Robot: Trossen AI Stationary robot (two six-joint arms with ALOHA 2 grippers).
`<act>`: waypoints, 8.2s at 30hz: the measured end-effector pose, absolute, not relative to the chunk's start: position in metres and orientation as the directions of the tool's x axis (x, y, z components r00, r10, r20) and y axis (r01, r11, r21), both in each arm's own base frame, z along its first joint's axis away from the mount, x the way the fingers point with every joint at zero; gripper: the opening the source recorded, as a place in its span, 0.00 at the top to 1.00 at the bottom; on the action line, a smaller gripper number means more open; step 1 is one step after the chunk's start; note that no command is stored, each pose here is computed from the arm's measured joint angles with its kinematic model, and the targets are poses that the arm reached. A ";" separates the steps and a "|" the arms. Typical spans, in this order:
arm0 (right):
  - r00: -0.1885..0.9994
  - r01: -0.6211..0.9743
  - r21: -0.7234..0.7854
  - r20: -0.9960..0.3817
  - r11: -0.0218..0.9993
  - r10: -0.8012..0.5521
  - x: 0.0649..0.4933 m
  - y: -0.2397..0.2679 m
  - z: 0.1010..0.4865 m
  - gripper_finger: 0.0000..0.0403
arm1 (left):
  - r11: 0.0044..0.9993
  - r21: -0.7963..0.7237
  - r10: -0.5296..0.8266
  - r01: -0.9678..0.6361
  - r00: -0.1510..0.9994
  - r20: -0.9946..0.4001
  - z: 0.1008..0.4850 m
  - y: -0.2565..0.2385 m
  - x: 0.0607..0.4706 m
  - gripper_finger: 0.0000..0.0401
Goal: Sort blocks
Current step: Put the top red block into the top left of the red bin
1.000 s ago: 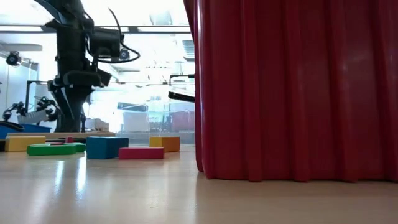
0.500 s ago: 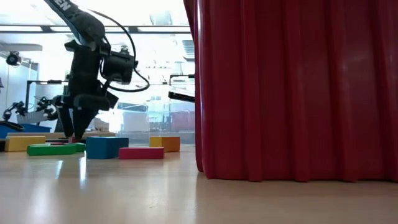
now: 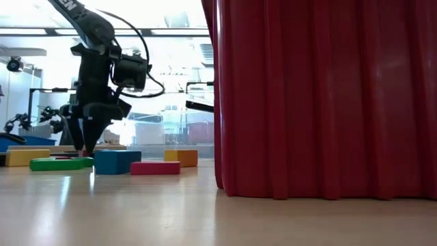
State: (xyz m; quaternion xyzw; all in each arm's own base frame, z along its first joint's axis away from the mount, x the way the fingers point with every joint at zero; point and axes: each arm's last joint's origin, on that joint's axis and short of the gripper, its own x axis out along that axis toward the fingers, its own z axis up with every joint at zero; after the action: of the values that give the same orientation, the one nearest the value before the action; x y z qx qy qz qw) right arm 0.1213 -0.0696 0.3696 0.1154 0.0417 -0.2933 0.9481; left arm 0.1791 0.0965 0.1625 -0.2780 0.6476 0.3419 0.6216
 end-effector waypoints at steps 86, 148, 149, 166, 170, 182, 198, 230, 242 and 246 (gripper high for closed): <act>0.824 0.567 0.194 -0.148 0.801 -0.547 0.121 -0.070 0.370 0.71 | 0.544 0.030 -0.059 -0.839 -0.075 -0.995 0.173 0.095 0.169 0.73; 0.724 0.665 0.221 0.042 0.713 -0.688 0.023 -0.021 0.376 0.68 | 0.775 -0.464 0.233 -0.430 0.876 -0.423 0.318 0.159 0.395 0.59; 0.724 0.667 0.213 0.041 0.714 -0.688 0.023 -0.021 0.376 0.68 | 0.774 -0.464 0.233 -0.430 0.876 -0.423 0.318 0.159 0.395 0.56; 0.724 0.675 0.162 0.042 0.720 -0.688 0.023 -0.021 0.376 0.69 | 0.881 -0.343 0.132 -0.326 0.865 -0.484 0.371 0.127 0.340 0.31; 0.724 0.678 0.136 0.042 0.722 -0.688 0.023 -0.021 0.376 0.68 | 0.876 -0.305 0.131 -0.374 0.792 -0.597 0.395 0.104 0.289 0.31; 0.673 0.722 0.187 0.032 0.666 -0.739 0.023 -0.024 0.376 0.71 | 0.889 -0.219 0.134 -0.403 0.684 -0.717 0.378 0.045 0.187 0.32; 0.661 0.723 0.244 0.027 0.646 -0.750 0.023 -0.024 0.375 0.69 | 0.835 -0.315 0.085 -0.452 0.671 -0.736 0.259 0.022 0.155 0.32; 0.677 0.733 0.216 -0.128 0.646 -0.725 0.023 -0.023 0.359 0.70 | 0.834 -0.328 0.116 -0.444 0.723 -0.681 0.224 0.024 0.167 0.32; 0.676 0.736 0.180 -0.127 0.653 -0.726 0.023 -0.023 0.359 0.73 | 0.820 -0.326 0.181 -0.471 0.752 -0.634 0.228 0.026 0.170 0.32; 0.676 0.735 0.169 -0.121 0.656 -0.726 0.023 -0.023 0.359 0.71 | 0.802 -0.335 0.224 -0.495 0.768 -0.600 0.231 0.027 0.172 0.32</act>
State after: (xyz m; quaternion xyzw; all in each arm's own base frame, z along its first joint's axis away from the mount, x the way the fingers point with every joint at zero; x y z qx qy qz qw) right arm 0.0231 -0.0230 0.3593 0.1025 0.0215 -0.4017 0.9098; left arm 0.1723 0.0274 0.2312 -0.2451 0.2768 0.1979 0.9078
